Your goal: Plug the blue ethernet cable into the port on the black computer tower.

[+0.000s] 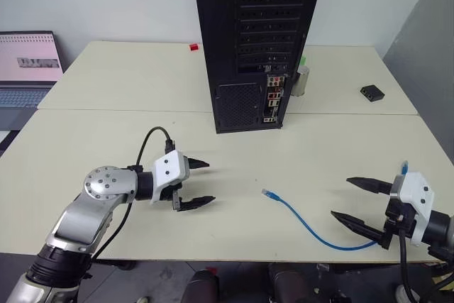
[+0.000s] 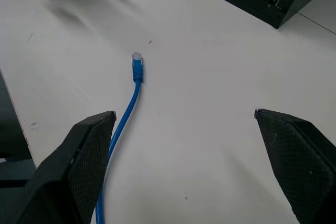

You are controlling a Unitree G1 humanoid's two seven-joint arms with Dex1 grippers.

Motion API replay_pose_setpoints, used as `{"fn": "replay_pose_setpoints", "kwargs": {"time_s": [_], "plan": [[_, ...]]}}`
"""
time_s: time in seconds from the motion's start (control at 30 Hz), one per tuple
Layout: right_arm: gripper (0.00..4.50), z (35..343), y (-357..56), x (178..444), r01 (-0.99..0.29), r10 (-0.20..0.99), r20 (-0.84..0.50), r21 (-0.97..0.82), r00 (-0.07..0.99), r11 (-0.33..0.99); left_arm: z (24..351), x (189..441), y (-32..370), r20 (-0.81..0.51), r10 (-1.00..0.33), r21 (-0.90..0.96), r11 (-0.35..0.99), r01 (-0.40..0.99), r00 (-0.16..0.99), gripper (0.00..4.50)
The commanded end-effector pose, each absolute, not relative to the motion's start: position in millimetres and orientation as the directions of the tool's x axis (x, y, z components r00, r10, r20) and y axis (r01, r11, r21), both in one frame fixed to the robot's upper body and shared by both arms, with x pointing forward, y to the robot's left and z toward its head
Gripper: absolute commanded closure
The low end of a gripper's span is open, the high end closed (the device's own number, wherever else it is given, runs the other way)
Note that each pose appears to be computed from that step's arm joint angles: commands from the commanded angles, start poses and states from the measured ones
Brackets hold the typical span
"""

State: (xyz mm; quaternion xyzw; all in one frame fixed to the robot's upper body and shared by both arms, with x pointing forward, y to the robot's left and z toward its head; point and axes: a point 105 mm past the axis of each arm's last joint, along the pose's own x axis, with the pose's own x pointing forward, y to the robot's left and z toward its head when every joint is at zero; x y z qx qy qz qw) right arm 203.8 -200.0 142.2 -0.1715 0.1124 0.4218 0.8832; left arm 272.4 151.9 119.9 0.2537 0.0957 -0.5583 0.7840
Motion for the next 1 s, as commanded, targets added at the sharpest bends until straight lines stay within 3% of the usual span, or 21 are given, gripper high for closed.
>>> {"fn": "replay_pose_setpoints", "kwargs": {"time_s": [0.03,0.47,0.67,1.0], "plan": [[0.01,152,-197,202,-0.785,0.714,-0.326,-0.247,0.619,0.568,133,269,149,-0.413,-0.842,0.33,0.217,0.919,0.347,0.0],[0.01,149,-192,204,-0.787,0.712,-0.334,-0.254,0.617,0.562,135,272,143,-0.409,-0.837,0.342,0.228,0.912,0.363,0.0],[0.01,147,-172,206,-0.798,0.734,-0.314,-0.214,0.602,0.563,135,267,136,-0.415,-0.856,0.32,0.181,0.93,0.309,0.0],[0.01,112,-125,229,-0.821,0.758,-0.316,-0.202,0.571,0.535,129,262,130,-0.469,-0.846,0.322,0.103,0.941,0.253,0.0]]}}
